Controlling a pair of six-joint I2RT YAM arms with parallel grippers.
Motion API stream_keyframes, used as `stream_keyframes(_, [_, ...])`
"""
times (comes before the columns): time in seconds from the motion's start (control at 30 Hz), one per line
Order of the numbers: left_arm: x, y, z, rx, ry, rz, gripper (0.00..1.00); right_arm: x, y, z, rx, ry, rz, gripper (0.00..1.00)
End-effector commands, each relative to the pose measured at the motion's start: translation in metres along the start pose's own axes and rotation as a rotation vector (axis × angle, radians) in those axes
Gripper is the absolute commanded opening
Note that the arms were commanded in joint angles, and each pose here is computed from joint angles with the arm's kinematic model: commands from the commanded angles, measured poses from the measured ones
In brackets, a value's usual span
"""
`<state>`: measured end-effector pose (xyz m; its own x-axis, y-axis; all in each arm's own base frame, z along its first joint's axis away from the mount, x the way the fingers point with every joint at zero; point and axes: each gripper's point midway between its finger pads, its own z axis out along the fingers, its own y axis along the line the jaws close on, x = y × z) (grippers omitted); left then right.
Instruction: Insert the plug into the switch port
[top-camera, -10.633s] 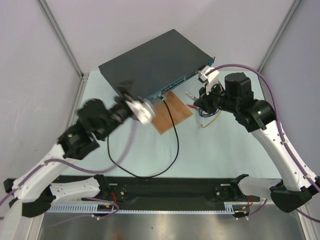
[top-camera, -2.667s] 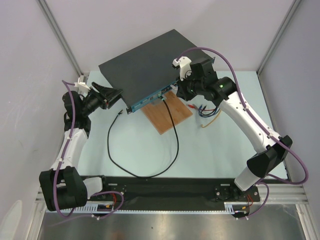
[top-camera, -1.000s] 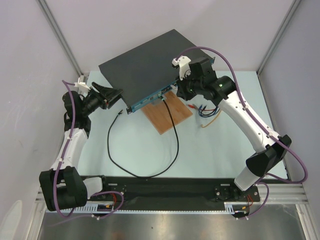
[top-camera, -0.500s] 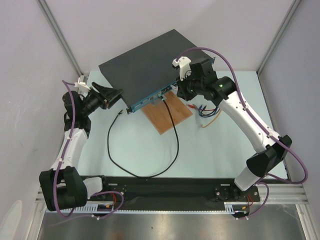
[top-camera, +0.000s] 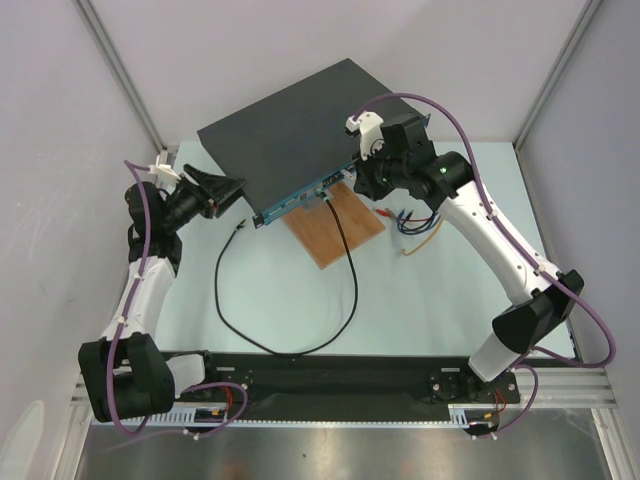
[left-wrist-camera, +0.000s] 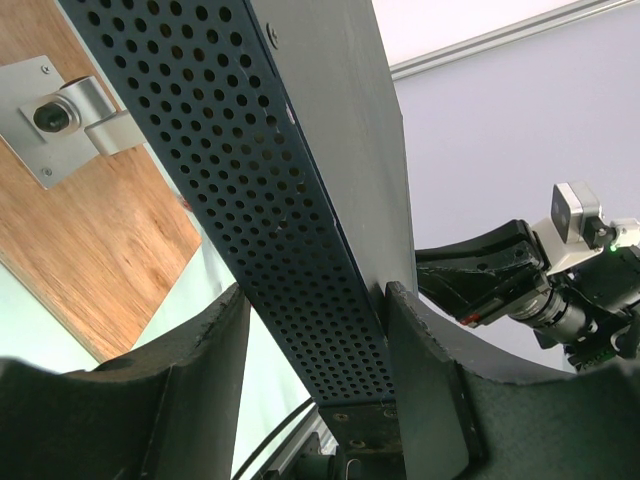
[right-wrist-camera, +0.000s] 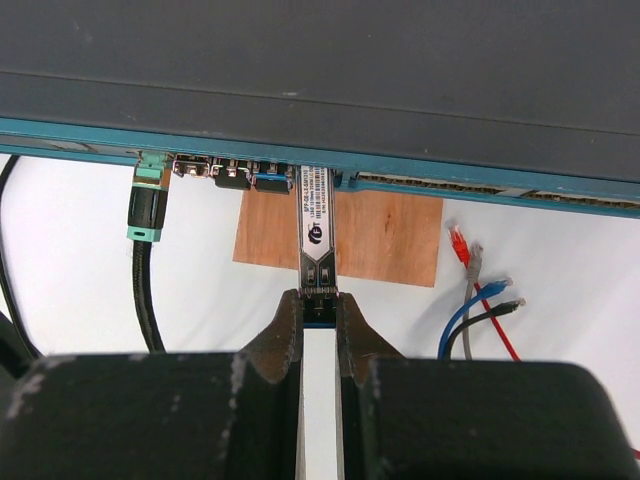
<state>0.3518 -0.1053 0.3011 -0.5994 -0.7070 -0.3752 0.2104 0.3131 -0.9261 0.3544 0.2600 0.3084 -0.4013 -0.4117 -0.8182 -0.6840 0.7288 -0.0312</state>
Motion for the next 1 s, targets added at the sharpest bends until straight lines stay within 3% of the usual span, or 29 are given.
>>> stream_keyframes(0.0, [0.003,-0.03,0.011,0.087,0.011,0.128,0.0,-0.06,-0.013,-0.003,0.045,-0.194,-0.013,0.0])
stream_keyframes(0.97, [0.005,-0.027,0.01,0.081,0.016,0.128,0.0,-0.071,-0.002,-0.022,-0.002,-0.279,0.001,0.0])
